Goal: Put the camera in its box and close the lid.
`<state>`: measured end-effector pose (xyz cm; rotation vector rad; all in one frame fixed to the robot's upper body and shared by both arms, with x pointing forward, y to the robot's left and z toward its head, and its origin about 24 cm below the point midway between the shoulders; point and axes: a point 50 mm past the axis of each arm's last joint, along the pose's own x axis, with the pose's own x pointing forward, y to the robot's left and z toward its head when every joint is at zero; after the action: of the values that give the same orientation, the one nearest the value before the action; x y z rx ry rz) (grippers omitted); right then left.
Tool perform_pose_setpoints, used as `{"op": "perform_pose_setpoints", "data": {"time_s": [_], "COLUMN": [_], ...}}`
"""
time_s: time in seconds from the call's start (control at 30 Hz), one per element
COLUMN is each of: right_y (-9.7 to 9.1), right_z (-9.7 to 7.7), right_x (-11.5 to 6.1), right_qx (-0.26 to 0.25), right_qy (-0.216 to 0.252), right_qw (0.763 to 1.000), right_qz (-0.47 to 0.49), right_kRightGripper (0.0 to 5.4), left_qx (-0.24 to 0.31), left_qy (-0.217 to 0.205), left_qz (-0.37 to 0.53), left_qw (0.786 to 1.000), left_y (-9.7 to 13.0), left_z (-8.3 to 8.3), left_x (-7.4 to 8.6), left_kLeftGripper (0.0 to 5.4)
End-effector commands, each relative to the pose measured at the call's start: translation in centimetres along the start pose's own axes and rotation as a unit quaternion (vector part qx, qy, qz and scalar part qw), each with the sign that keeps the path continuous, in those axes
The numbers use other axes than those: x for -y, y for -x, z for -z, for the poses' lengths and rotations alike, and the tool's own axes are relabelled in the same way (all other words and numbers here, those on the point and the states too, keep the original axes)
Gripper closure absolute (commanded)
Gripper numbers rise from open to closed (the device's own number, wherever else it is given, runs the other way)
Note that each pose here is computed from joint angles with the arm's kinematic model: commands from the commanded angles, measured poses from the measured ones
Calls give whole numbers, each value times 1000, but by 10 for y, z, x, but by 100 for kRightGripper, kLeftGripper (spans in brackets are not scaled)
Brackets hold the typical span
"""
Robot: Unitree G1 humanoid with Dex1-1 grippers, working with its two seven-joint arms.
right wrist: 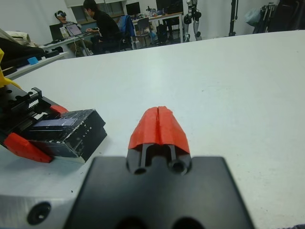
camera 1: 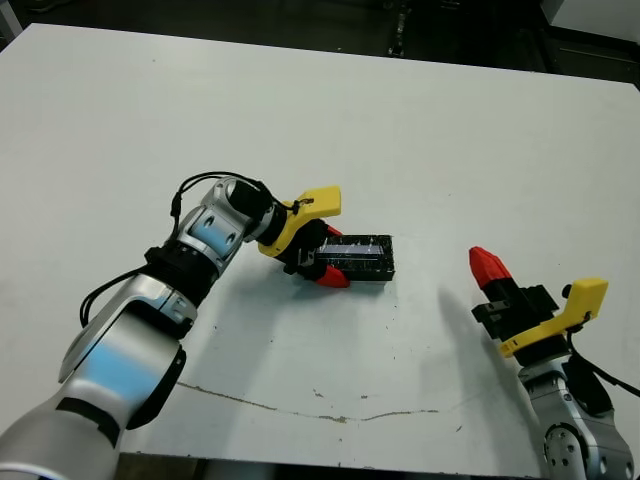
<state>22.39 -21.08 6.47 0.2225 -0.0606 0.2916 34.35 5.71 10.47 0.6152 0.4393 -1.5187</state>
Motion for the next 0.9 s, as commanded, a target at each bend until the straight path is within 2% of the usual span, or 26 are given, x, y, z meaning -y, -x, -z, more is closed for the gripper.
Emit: {"op": "perform_pose_setpoints", "data": {"time_s": [0.03, 0.4, 0.67, 0.9], "right_y": [3, 2, 1, 1], "right_z": [1, 0, -1, -2], "right_x": [3, 3, 3, 4], "right_qx": [-1, 3, -3, 1], "right_qy": [3, 0, -6, -2], "right_qw": [1000, 1000, 1000, 1000], "right_qz": [7, 0, 1, 2], "right_kRightGripper": [540, 540, 540, 540], "left_qx": [-3, 2, 8, 53], "left_qy": [-17, 3, 41, 66], "left_qz": [30, 10, 6, -26], "left_qw": [999, 1000, 999, 996], "left_y": [-40, -39, -34, -18], "left_z": [5, 16, 22, 27], "left_x": [22, 21, 20, 17], "left_kLeftGripper": [147, 3, 1, 1]}}
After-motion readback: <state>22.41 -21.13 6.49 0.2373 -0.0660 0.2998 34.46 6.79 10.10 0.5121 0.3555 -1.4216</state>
